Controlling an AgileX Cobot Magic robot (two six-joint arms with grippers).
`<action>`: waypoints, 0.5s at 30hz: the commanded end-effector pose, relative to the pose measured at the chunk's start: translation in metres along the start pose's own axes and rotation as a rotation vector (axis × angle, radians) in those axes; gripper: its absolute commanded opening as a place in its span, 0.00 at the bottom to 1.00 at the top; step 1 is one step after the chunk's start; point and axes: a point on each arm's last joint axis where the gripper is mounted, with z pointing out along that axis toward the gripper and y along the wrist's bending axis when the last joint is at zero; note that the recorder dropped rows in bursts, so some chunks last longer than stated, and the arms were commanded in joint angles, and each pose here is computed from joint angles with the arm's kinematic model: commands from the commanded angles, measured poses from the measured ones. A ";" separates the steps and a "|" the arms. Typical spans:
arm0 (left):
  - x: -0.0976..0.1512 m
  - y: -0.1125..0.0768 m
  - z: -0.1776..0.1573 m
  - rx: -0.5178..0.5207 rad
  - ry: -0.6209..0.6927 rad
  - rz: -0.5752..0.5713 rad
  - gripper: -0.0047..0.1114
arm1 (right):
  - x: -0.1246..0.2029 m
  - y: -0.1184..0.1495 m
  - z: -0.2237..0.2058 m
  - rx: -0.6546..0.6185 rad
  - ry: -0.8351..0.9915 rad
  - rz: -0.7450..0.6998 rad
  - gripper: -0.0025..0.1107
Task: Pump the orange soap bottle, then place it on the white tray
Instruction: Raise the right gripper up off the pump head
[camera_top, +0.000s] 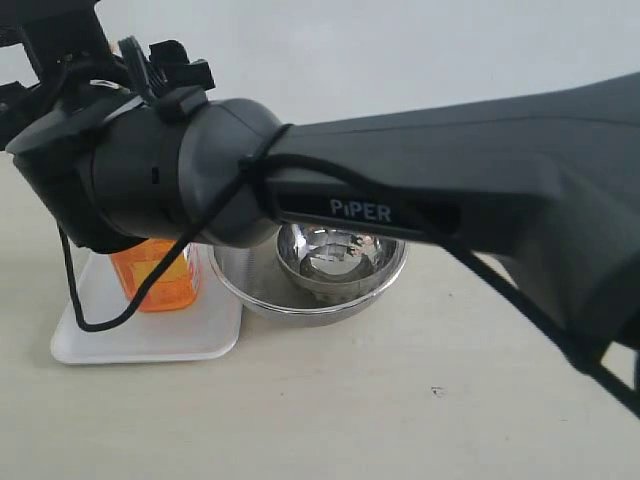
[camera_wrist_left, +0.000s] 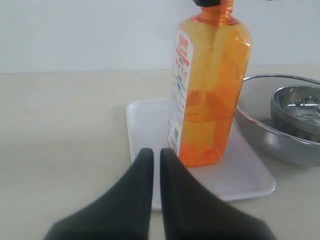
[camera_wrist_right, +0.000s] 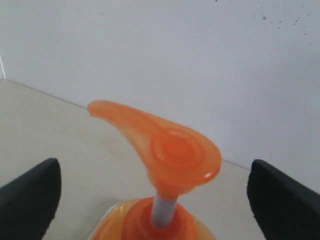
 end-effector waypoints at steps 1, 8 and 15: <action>0.001 0.000 0.000 0.002 0.001 -0.005 0.08 | -0.010 -0.003 -0.004 0.000 -0.016 0.018 0.85; 0.001 0.000 0.000 0.002 0.001 -0.005 0.08 | -0.023 -0.003 -0.011 -0.049 -0.037 0.031 0.85; 0.001 0.000 0.000 0.002 0.001 -0.005 0.08 | -0.036 -0.005 -0.018 -0.074 -0.059 0.030 0.85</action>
